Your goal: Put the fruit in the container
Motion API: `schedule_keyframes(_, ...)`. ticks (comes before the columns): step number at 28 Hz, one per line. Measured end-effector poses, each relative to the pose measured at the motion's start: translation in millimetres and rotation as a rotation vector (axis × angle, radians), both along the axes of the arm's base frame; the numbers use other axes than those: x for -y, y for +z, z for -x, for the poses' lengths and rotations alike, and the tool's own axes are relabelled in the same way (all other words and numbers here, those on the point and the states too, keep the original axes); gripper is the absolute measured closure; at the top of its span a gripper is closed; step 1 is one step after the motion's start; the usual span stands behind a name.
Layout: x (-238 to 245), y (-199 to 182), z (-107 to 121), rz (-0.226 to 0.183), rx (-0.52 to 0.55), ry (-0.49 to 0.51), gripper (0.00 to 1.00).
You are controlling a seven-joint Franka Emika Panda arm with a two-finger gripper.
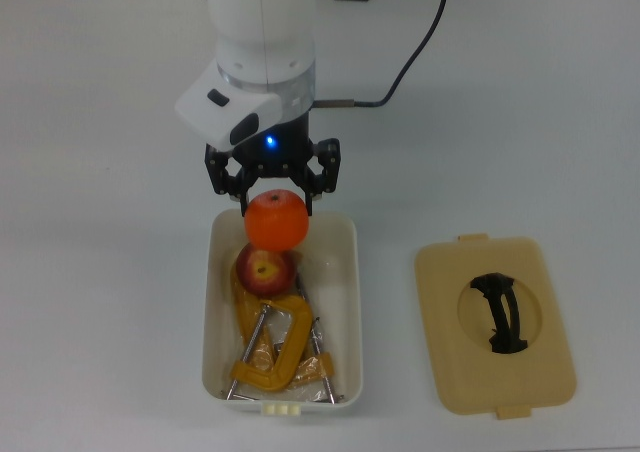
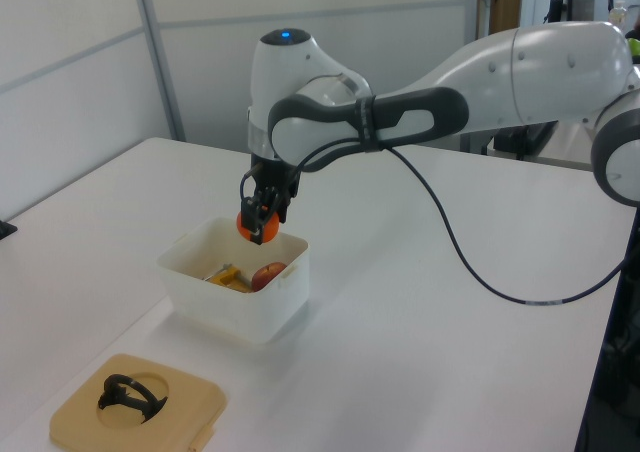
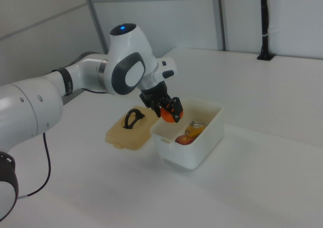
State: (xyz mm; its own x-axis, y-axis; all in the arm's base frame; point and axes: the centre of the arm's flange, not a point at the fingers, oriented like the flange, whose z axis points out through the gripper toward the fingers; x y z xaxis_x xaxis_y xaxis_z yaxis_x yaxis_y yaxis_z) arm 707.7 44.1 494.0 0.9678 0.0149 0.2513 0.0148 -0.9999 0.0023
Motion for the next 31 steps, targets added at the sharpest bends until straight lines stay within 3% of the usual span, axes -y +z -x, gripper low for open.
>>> schedule_keyframes(3, -2.2, -7.1, -2.1, -0.005, -0.004, -0.016, 0.24)
schedule_keyframes(10, -3.3, -9.6, 9.3, 0.002, -0.107, -0.025, 0.0)
schedule_keyframes(16, 12.6, 22.2, 44.4, 0.024, -0.273, -0.015, 0.0)
schedule_keyframes(22, 54.7, 64.9, 78.7, 0.026, -0.346, 0.013, 0.0)
schedule_keyframes(31, 85.8, 75.7, 87.2, 0.019, -0.344, -0.02, 0.0)
